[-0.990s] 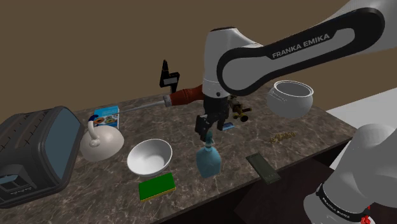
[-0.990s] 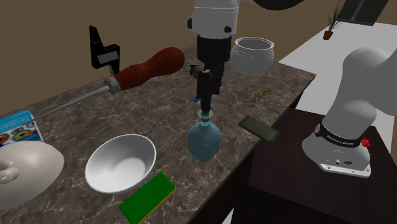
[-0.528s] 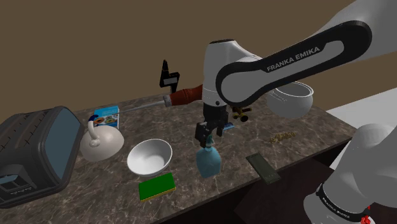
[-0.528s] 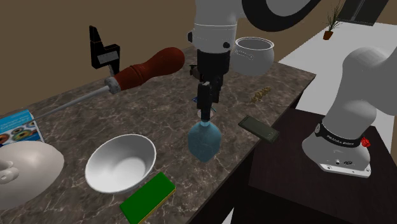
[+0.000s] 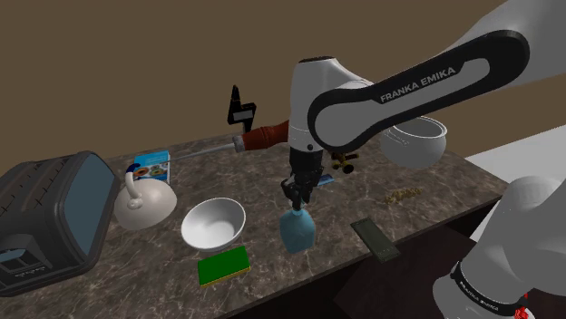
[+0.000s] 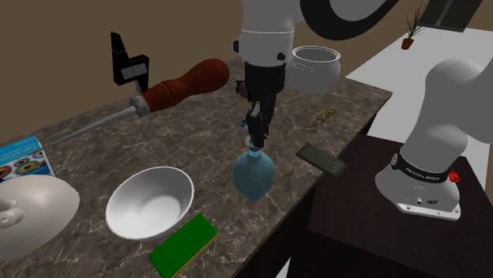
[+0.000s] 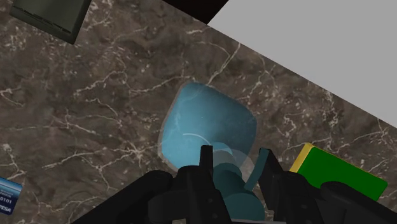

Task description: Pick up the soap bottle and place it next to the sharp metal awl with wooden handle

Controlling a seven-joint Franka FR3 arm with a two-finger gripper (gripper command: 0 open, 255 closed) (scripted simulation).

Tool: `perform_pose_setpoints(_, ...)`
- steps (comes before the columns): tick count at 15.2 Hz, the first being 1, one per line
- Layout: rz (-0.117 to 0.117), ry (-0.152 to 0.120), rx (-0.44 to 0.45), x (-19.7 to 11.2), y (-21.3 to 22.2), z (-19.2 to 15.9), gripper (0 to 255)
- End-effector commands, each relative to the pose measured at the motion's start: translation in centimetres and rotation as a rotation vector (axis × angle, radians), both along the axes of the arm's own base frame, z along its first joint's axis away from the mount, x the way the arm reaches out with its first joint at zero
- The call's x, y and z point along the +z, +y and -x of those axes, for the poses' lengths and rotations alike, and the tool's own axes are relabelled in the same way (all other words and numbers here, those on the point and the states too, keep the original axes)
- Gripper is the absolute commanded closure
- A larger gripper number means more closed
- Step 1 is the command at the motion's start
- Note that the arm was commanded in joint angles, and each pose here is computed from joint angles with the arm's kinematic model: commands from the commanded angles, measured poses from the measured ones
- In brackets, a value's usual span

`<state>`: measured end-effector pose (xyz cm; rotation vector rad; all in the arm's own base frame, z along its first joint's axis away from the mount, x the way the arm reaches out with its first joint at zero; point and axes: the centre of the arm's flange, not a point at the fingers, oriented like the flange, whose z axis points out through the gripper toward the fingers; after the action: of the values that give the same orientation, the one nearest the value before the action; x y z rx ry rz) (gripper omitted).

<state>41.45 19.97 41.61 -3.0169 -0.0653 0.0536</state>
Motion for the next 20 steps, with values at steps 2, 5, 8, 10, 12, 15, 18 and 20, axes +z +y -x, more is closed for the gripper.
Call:
perform_pose_setpoints(2,0.000,0.000,0.000,0.0,0.0,0.0,255)
perform_pose_setpoints(5,0.000,0.000,0.000,0.0,0.0,0.0,255)
perform_pose_setpoints(8,0.000,0.000,0.000,0.5,0.0,0.0,255)
perform_pose_setpoints(10,0.000,0.000,0.000,1.6,0.0,0.0,255)
perform_pose_setpoints(12,0.000,0.000,0.000,2.6,0.0,0.0,255)
perform_pose_setpoints(15,0.000,0.000,0.000,4.2,0.0,0.0,255)
perform_pose_setpoints(18,0.000,0.000,0.000,5.8,0.0,0.0,255)
perform_pose_setpoints(20,0.000,0.000,0.000,6.8,0.0,0.0,255)
